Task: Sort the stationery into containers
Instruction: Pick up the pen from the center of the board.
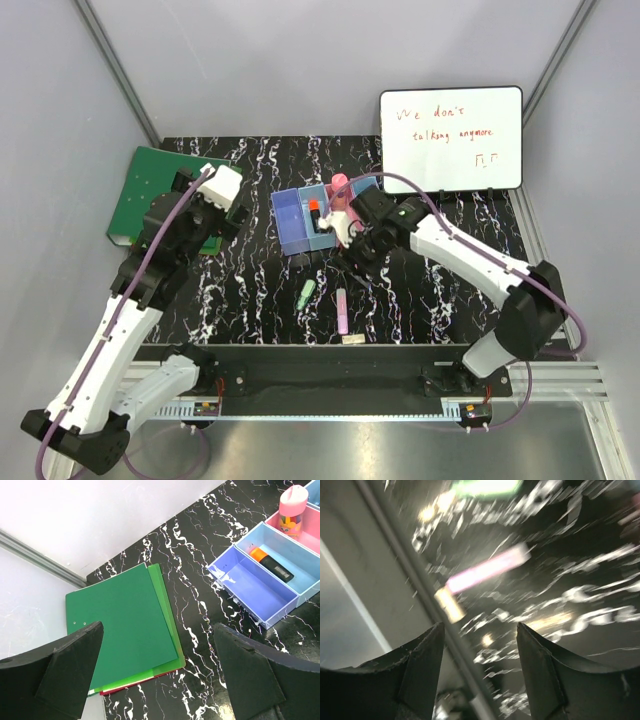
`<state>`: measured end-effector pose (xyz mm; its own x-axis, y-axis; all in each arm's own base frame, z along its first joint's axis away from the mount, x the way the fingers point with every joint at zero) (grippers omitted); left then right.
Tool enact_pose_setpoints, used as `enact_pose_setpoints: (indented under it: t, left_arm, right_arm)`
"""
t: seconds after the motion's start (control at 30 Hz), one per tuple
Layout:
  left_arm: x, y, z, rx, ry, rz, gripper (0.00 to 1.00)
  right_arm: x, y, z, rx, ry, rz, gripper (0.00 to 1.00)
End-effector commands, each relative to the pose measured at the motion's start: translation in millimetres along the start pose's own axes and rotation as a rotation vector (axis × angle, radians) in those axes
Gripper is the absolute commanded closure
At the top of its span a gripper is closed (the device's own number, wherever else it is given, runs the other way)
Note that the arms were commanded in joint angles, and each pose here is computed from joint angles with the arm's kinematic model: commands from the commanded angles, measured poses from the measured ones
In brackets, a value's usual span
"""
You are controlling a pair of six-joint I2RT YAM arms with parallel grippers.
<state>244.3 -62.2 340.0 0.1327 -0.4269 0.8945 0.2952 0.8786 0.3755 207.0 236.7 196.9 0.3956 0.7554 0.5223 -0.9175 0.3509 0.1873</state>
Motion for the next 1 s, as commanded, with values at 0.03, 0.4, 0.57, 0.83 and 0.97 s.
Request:
enact_pose_setpoints:
  t: [0.03,0.4,0.57,0.83,0.97]
  left_arm:
    - [23.0,5.2,3.0,-0.006,-0.087,0.0,0.01]
    - [22.4,0.1,-13.3,-0.028,-0.074,-0.014,0.01]
    - [12.3,-10.8,-21.8,-0.083,-0.05,-0.024,0.01]
    - [6.3,-20.0,-26.1,-0.129,-0.041,-0.013,0.01]
    - [-0.5,-25.0,-23.9,-0.157,-0.04,-0.036,0.01]
  right_arm:
    - [-39.2,25.2,-14.6,0.2,0.164,-0.134,0.32]
    - [-12.8,-1.8,-57.9,0.16,0.158,-0.297,0.35]
    - [1.1,-14.8,-69.8,0.126,0.149,-0.31,0.36]
    - [-16.4,-21.7,-80.4,0.061,0.201,-0.32,0.37]
    - [-23.0,-21.1,-77.4,0.049,0.205,-0.294,0.36]
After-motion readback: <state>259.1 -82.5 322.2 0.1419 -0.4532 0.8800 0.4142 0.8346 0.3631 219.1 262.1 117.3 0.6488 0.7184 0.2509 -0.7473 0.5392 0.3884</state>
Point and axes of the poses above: each gripper's point midway between its finger pads, its own z axis back along the fingers, its own y axis along the line the jaws close on, x = y × z, the point moved 5 cm from there along z, back along the fingers, and after that the axes turned 4 degrees about z, right-handed, at the moved point
